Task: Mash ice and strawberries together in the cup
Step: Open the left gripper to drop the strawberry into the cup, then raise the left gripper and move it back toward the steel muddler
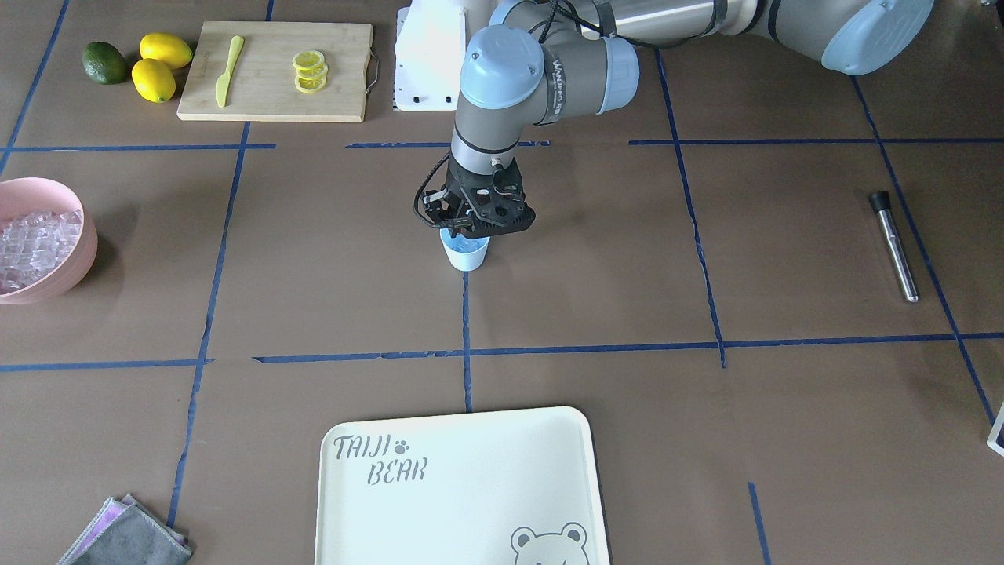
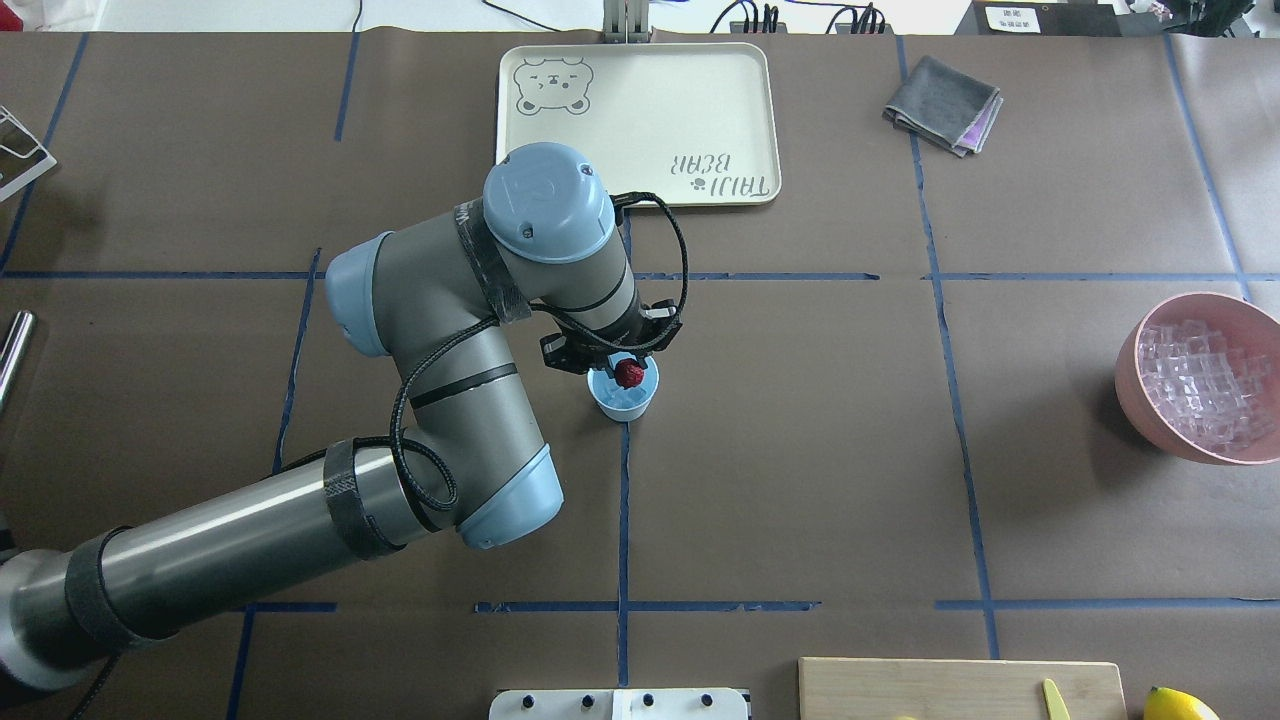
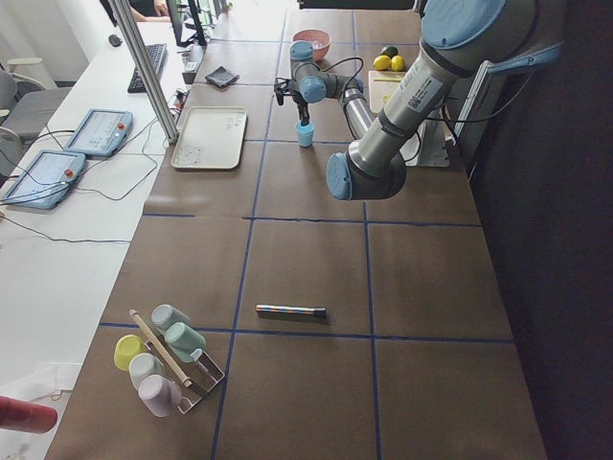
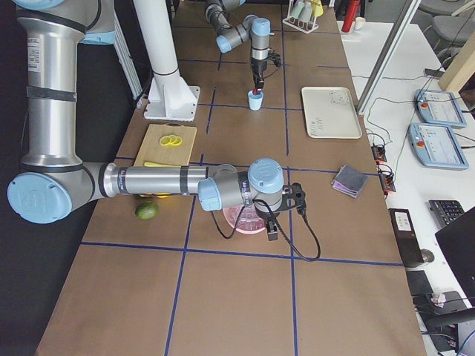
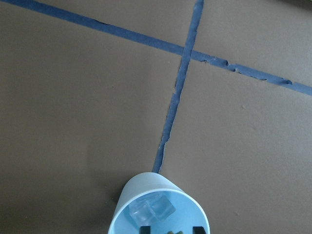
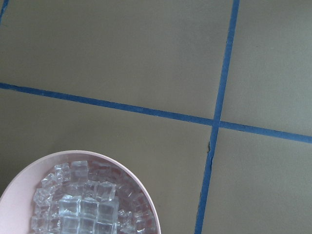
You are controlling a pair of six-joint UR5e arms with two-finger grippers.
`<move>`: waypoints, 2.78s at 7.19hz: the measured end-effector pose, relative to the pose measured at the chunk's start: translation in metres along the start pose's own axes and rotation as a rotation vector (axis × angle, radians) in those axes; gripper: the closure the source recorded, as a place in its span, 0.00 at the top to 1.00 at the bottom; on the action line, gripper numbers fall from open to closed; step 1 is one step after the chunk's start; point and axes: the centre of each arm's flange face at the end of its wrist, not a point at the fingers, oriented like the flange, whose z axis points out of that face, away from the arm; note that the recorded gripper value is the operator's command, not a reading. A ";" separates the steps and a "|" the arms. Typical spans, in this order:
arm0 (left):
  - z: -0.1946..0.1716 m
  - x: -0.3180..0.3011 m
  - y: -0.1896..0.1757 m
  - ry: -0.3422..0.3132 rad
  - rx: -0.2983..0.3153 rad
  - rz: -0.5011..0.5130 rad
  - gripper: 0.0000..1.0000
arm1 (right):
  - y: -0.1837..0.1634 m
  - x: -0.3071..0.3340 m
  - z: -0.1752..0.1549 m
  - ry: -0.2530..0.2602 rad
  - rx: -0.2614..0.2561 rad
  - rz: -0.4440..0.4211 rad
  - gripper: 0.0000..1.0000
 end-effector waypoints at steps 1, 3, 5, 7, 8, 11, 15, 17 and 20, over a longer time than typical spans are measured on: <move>-0.001 0.000 0.000 0.001 0.000 0.001 0.72 | 0.000 0.000 0.000 0.000 0.000 0.000 0.99; -0.002 -0.001 0.001 0.004 -0.002 0.005 1.00 | 0.000 0.000 0.000 0.000 0.000 0.000 0.99; -0.010 -0.014 0.002 0.004 0.000 0.007 1.00 | 0.000 0.000 0.001 -0.002 -0.002 0.002 0.99; -0.045 -0.047 -0.002 -0.042 0.016 0.061 1.00 | 0.005 0.004 0.003 -0.006 -0.010 0.010 0.99; -0.068 -0.064 -0.010 -0.084 0.028 0.108 1.00 | 0.009 0.009 0.003 -0.005 -0.012 0.017 0.99; -0.112 -0.140 -0.065 -0.135 0.031 0.202 1.00 | 0.022 0.036 -0.009 0.004 -0.023 0.023 0.99; -0.156 -0.285 -0.157 -0.177 -0.012 0.347 1.00 | 0.038 0.061 -0.033 0.013 -0.071 0.047 0.99; -0.181 -0.392 -0.197 -0.220 -0.022 0.428 1.00 | 0.041 0.064 -0.034 0.016 -0.069 0.052 0.99; -0.181 -0.558 -0.212 -0.255 -0.043 0.493 1.00 | 0.038 0.064 -0.034 0.016 -0.066 0.056 0.99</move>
